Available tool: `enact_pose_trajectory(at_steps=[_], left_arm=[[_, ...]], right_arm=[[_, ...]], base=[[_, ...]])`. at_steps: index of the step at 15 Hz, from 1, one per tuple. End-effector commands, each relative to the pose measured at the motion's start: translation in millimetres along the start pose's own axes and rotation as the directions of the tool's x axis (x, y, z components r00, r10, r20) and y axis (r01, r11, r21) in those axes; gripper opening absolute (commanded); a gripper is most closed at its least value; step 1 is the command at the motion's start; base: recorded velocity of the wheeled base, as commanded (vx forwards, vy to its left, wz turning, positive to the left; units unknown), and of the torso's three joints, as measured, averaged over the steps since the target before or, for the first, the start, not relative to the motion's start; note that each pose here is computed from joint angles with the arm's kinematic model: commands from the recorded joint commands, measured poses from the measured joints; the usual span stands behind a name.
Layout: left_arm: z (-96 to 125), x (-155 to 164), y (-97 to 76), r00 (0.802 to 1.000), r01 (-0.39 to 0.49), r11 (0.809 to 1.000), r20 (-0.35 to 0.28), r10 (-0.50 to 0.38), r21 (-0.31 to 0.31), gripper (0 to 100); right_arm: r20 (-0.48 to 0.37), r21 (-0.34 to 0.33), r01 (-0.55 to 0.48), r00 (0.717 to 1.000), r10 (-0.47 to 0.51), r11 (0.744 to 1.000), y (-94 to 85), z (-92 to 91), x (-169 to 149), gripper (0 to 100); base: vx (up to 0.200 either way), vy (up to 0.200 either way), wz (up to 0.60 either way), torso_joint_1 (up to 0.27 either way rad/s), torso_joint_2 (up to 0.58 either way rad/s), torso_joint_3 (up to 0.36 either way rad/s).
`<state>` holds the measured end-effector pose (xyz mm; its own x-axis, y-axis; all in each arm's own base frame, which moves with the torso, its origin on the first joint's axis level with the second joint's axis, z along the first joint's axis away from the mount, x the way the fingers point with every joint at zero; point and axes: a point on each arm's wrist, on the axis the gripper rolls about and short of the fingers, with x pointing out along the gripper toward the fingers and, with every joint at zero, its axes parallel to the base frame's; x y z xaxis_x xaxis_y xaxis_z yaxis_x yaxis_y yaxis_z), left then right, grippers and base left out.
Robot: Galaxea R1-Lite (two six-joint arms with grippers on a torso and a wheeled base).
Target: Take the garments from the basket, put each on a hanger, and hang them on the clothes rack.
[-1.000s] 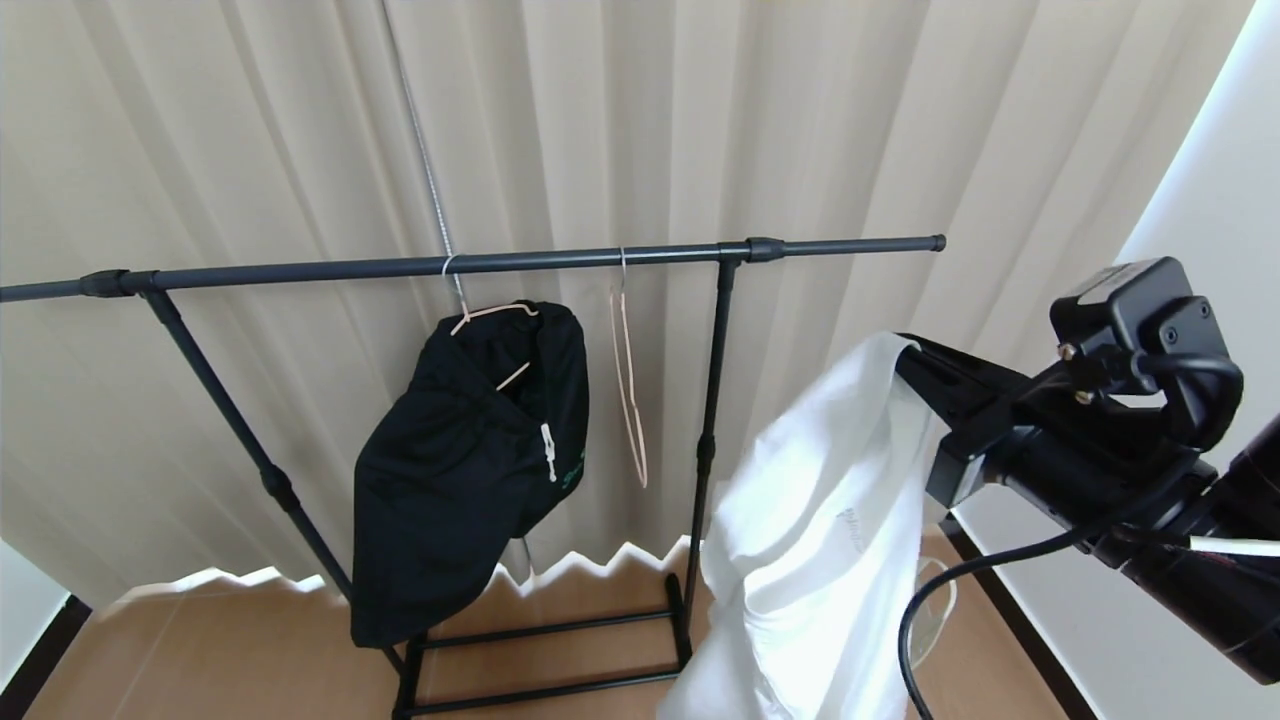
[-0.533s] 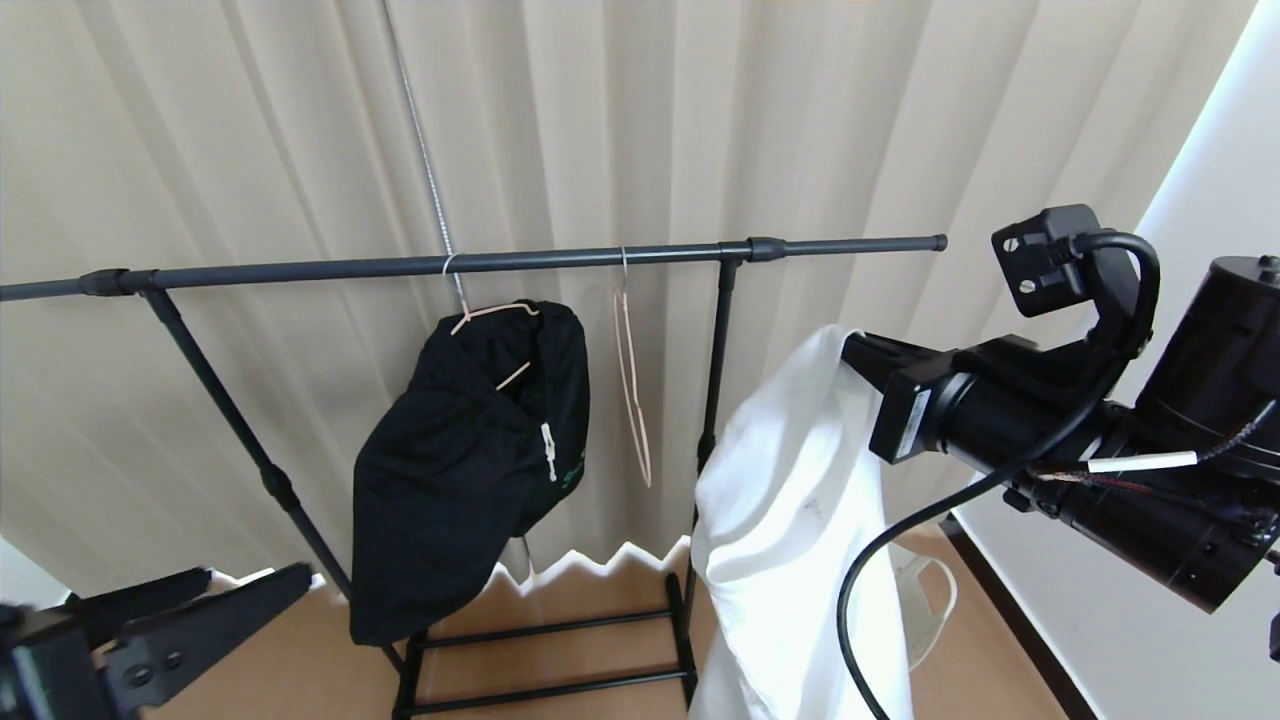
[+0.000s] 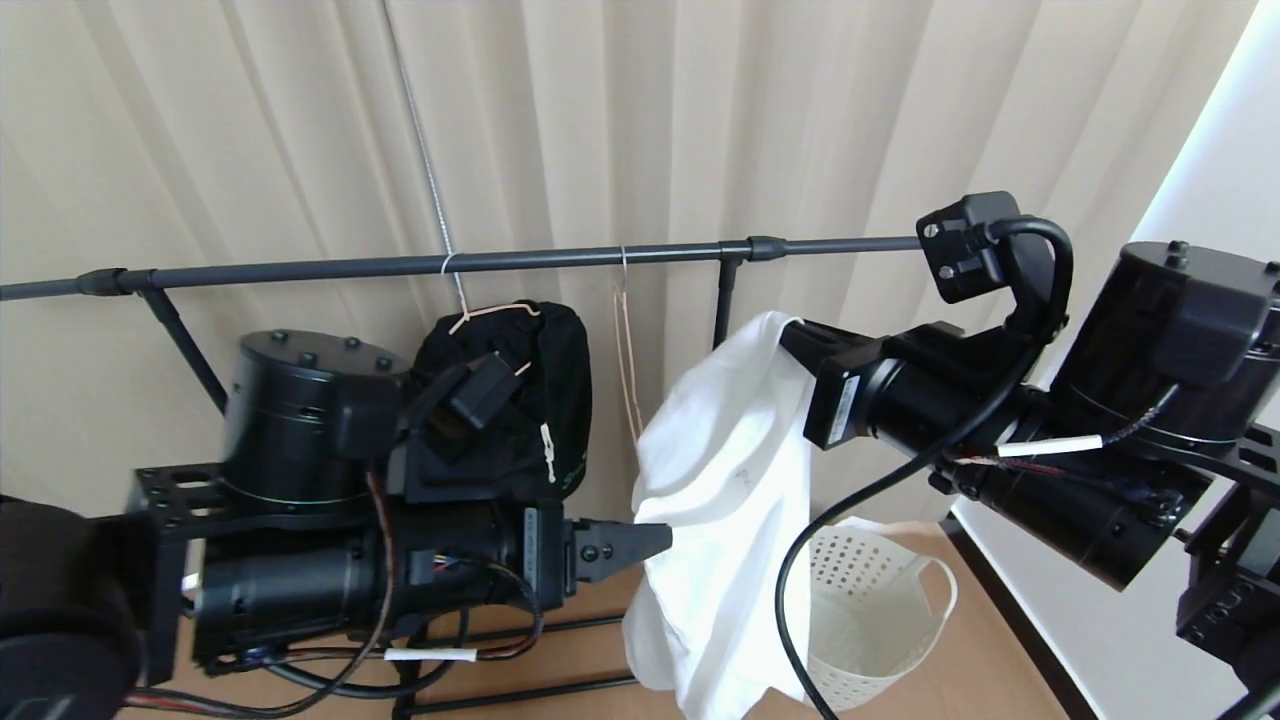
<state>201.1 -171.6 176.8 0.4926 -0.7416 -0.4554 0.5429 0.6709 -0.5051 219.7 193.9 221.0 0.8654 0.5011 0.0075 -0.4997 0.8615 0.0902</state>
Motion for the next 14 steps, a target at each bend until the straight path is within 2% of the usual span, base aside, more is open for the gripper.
enact_pose_trajectory(at_steps=[1, 3, 4, 7, 8, 9, 14], left_arm=[[-31, 50, 28.6, 0.993, -0.047, 0.999, -0.113, 0.045, -0.023, 100], [-37, 57, 32.7, 0.993, -0.046, 0.999, -0.112, 0.043, -0.019, 100], [-37, 58, 33.3, 0.995, -0.038, 0.999, -0.091, 0.037, -0.015, 100], [-22, 53, 40.5, 0.998, -0.055, 0.998, -0.027, 0.054, -0.027, 100], [-14, 46, 41.9, 0.998, -0.056, 0.998, 0.017, 0.056, -0.030, 100], [-11, 44, 43.3, 0.998, -0.058, 0.998, 0.029, 0.059, -0.032, 100], [-14, 48, 43.3, 0.997, -0.078, 0.996, 0.026, 0.079, -0.030, 100]], right_arm=[[-0.009, -0.003, -0.005, 1.000, 0.005, 1.000, 4.2, -14.8, 16, 0], [-0.004, -0.002, -0.006, 1.000, 0.006, 1.000, 4.7, -16.0, 19, 0], [-0.004, -0.002, -0.007, 1.000, 0.007, 1.000, 4.7, -16.5, 19, 0], [0.002, -0.001, -0.008, 1.000, 0.008, 1.000, 4.1, -14.2, 16, 0], [0.016, 0.002, -0.009, 1.000, 0.009, 1.000, 3.6, -9.7, 11, 0], [0.026, 0.005, -0.011, 1.000, 0.011, 1.000, 3.5, -5.9, 8, 0], [0.039, 0.009, -0.051, 0.998, 0.051, 0.999, 13.5, -1.3, -3, 0]], base=[[0.000, 0.000, 0.00, 0.000, 0.00, 0.000], [0.000, 0.000, 0.00, 0.000, 0.00, 0.000], [0.000, 0.000, 0.00, 0.000, 0.00, 0.000], [0.000, 0.000, 0.00, 0.000, 0.00, 0.000], [0.000, 0.000, 0.00, 0.000, 0.00, 0.000], [0.000, 0.000, 0.00, 0.000, 0.00, 0.000], [0.000, 0.000, 0.00, 0.000, 0.00, 0.000]])
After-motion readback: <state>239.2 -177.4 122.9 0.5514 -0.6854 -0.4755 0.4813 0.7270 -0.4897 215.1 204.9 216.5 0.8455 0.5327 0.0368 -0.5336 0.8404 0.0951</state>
